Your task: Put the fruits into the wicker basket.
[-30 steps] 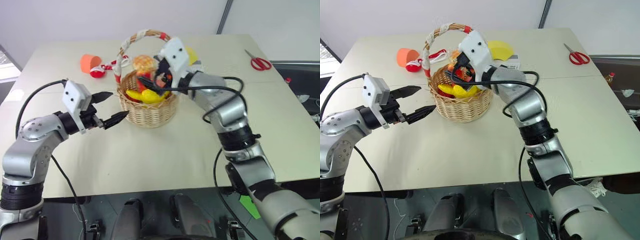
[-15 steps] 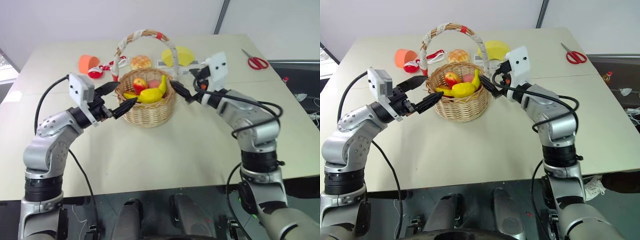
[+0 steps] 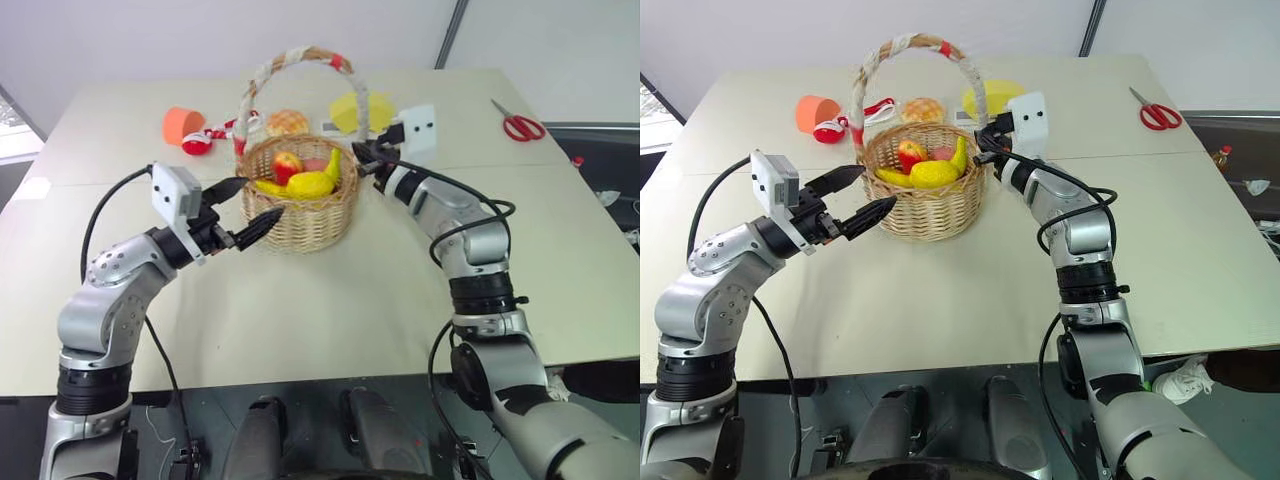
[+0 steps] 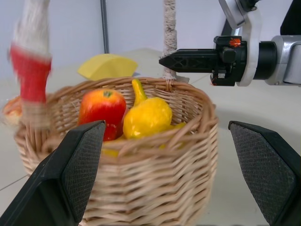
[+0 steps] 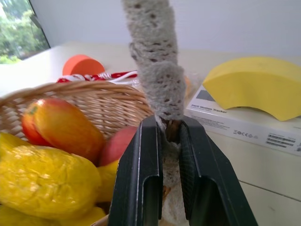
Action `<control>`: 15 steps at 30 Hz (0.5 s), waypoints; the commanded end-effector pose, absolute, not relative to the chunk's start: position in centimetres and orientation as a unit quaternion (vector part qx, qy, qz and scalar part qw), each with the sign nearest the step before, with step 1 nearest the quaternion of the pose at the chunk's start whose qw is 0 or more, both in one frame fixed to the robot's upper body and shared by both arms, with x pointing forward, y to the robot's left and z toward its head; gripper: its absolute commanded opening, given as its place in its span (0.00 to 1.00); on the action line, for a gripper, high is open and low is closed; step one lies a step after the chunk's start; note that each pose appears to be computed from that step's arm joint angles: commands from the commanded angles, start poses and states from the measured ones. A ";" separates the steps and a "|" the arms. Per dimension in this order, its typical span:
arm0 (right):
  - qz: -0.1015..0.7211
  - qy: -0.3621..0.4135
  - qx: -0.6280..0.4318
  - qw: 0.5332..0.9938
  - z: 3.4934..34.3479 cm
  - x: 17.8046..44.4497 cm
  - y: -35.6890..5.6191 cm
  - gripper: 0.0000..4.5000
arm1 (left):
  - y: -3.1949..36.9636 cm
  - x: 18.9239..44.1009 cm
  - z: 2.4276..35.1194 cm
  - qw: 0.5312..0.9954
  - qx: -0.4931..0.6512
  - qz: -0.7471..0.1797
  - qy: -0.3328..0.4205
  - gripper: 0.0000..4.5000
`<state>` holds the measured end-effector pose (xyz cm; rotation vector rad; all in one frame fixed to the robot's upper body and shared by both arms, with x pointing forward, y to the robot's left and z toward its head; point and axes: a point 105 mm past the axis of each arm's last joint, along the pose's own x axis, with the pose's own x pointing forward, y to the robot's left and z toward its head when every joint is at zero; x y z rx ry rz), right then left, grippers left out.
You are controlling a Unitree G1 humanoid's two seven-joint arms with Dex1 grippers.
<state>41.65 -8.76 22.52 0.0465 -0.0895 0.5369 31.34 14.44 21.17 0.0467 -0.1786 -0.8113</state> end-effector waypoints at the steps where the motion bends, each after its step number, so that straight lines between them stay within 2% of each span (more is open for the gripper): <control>1: 0.233 -0.119 0.023 0.965 26.0 40.7 -10.9 0.00 | 13.6 30.7 22.3 0.906 0.032 -0.407 -0.113 1.00; 6: 0.108 -0.150 -0.029 0.982 27.0 39.6 -18.3 0.00 | 12.9 30.9 22.3 0.900 0.025 -0.419 -0.114 1.00; 11: -0.043 -0.143 -0.073 0.986 26.8 37.9 -27.1 0.00 | 11.8 31.4 22.1 0.893 0.016 -0.436 -0.112 1.00; 15: -0.143 -0.130 -0.051 0.980 25.8 36.9 -32.1 0.00 | 10.9 31.9 22.0 0.887 0.013 -0.446 -0.115 1.00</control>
